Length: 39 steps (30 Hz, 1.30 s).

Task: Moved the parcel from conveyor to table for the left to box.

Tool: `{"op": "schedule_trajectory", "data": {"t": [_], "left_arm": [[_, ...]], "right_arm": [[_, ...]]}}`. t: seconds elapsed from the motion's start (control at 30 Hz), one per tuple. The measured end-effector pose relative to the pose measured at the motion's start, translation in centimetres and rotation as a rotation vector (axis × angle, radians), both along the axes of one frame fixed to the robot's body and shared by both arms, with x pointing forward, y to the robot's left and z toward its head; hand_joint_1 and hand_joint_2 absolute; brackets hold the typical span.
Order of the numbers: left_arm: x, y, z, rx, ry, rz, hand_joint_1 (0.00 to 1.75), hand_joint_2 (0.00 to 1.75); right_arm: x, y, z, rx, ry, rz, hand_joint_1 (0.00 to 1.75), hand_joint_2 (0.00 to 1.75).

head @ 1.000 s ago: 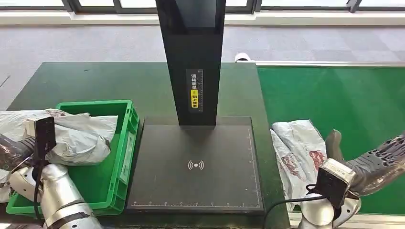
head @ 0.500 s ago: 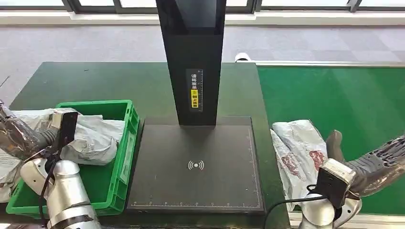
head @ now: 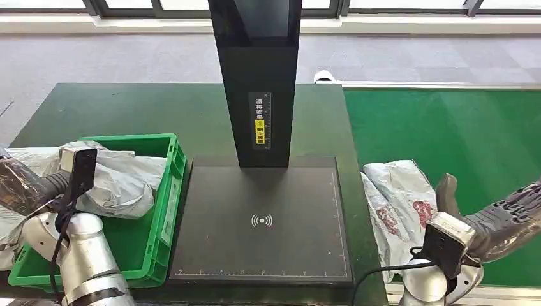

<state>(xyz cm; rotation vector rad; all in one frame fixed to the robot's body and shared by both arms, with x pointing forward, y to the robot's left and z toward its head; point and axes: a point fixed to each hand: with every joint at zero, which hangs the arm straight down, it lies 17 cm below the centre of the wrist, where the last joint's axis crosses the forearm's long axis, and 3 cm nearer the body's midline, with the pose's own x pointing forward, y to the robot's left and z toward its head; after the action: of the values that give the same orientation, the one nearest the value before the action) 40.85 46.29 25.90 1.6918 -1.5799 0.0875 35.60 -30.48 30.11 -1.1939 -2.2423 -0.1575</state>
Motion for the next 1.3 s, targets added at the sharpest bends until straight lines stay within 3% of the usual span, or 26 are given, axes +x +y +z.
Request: {"op": "schedule_trajectory", "data": {"t": [0.3,0.43,1.17,1.3], "left_arm": [[0.8,0.0,-1.2,-0.037,0.046,0.003,0.00,1.75],[2.8,-1.0,-3.5,-0.033,0.152,-0.023,0.00,1.75],[4.7,-1.9,-4.1,-0.021,0.202,-0.058,0.00,1.75],[6.4,-1.6,-8.6,-0.045,0.443,-0.034,0.00,1.75]], "right_arm": [[0.0,0.0,0.0,-0.007,0.003,-0.003,0.00,1.75],[-0.1,-0.3,-0.2,-0.006,0.007,-0.011,0.00,1.75],[-0.1,-0.6,-0.3,0.000,0.009,-0.016,0.00,1.75],[-0.2,-0.9,-0.5,0.005,0.012,-0.023,0.00,1.75]]}}
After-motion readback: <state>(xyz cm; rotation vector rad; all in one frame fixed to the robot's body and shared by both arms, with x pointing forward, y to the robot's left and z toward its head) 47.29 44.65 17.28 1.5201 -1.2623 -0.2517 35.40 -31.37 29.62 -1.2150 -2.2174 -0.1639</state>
